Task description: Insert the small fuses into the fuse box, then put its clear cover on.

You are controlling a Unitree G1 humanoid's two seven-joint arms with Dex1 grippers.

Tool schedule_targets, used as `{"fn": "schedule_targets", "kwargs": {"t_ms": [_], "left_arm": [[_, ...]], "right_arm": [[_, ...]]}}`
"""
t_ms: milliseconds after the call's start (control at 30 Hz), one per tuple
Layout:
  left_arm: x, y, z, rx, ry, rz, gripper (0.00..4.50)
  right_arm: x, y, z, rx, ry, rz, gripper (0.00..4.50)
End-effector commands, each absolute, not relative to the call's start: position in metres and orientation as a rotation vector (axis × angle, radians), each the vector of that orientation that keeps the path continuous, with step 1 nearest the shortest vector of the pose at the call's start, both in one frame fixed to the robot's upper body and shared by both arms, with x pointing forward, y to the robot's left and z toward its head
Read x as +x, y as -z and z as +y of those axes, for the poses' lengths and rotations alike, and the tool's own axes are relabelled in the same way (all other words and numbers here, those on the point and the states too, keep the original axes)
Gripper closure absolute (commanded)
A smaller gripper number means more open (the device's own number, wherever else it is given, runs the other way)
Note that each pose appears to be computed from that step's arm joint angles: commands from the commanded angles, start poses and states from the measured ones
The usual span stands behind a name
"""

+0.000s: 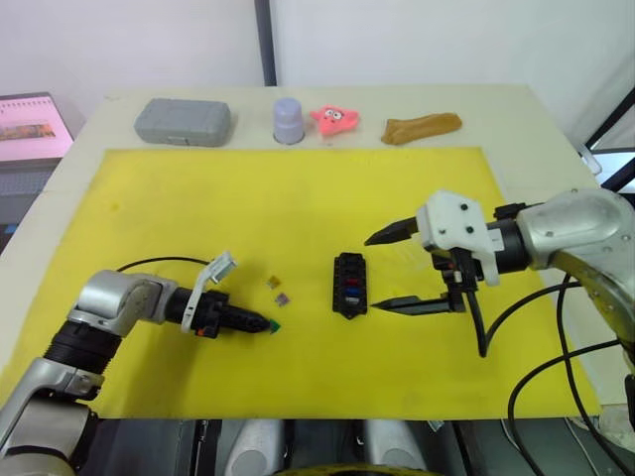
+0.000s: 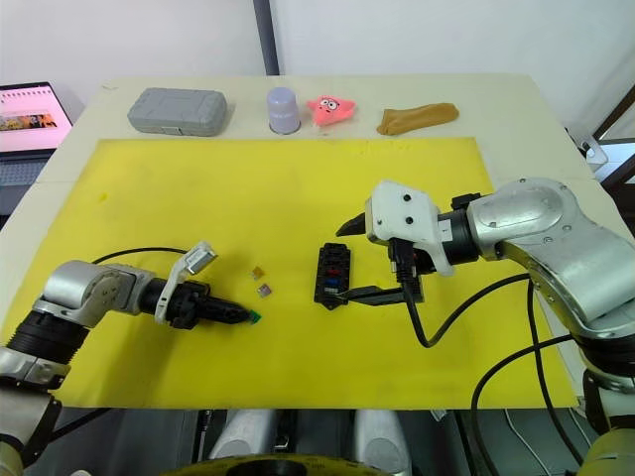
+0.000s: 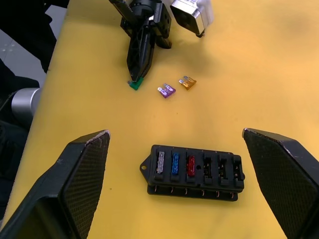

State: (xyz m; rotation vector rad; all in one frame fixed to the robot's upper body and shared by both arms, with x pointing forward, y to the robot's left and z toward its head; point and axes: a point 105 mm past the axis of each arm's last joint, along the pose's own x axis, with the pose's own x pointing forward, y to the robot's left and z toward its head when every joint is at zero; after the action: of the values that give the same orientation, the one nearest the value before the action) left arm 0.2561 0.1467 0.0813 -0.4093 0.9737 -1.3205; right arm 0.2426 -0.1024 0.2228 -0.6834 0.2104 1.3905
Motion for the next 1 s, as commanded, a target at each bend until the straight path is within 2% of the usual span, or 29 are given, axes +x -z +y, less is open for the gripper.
{"fn": "schedule_targets", "kwargs": {"t_ms": [33, 200, 333, 433, 600, 700, 800, 900, 1000], "left_arm": [[0.253, -0.070, 0.150, -0.388, 1.278, 1.010, 4.48], [0.261, -0.109, 0.146, -0.349, 1.354, 0.807, 4.48], [0.271, -0.164, 0.140, -0.290, 1.414, 0.551, 4.48], [0.268, -0.207, 0.132, -0.185, 1.482, 0.373, 4.48], [0.257, -0.231, 0.116, -0.101, 1.565, 0.281, 4.48], [0.256, -0.242, 0.108, -0.061, 1.595, 0.222, 4.48], [0.258, -0.241, 0.105, -0.040, 1.595, 0.207, 4.50], [0.258, -0.243, 0.103, -0.033, 1.604, 0.188, 4.50], [0.257, -0.244, 0.101, -0.022, 1.611, 0.177, 4.50]], "right_arm": [[0.241, -0.231, -0.100, -0.714, -1.387, 0.172, 0.00], [0.243, -0.231, -0.103, -0.666, -1.367, 0.196, 0.00], [0.246, -0.236, -0.105, -0.545, -1.331, 0.242, 0.00], [0.249, -0.243, -0.101, -0.418, -1.324, 0.276, 0.00], [0.251, -0.264, -0.085, -0.201, -1.365, 0.321, 0.00], [0.248, -0.266, -0.077, -0.101, -1.415, 0.373, 0.00], [0.246, -0.266, -0.070, -0.046, -1.438, 0.402, 0.78], [0.246, -0.267, -0.065, -0.004, -1.450, 0.416, 2.21], [0.249, -0.267, -0.060, 0.029, -1.448, 0.425, 2.21]]}}
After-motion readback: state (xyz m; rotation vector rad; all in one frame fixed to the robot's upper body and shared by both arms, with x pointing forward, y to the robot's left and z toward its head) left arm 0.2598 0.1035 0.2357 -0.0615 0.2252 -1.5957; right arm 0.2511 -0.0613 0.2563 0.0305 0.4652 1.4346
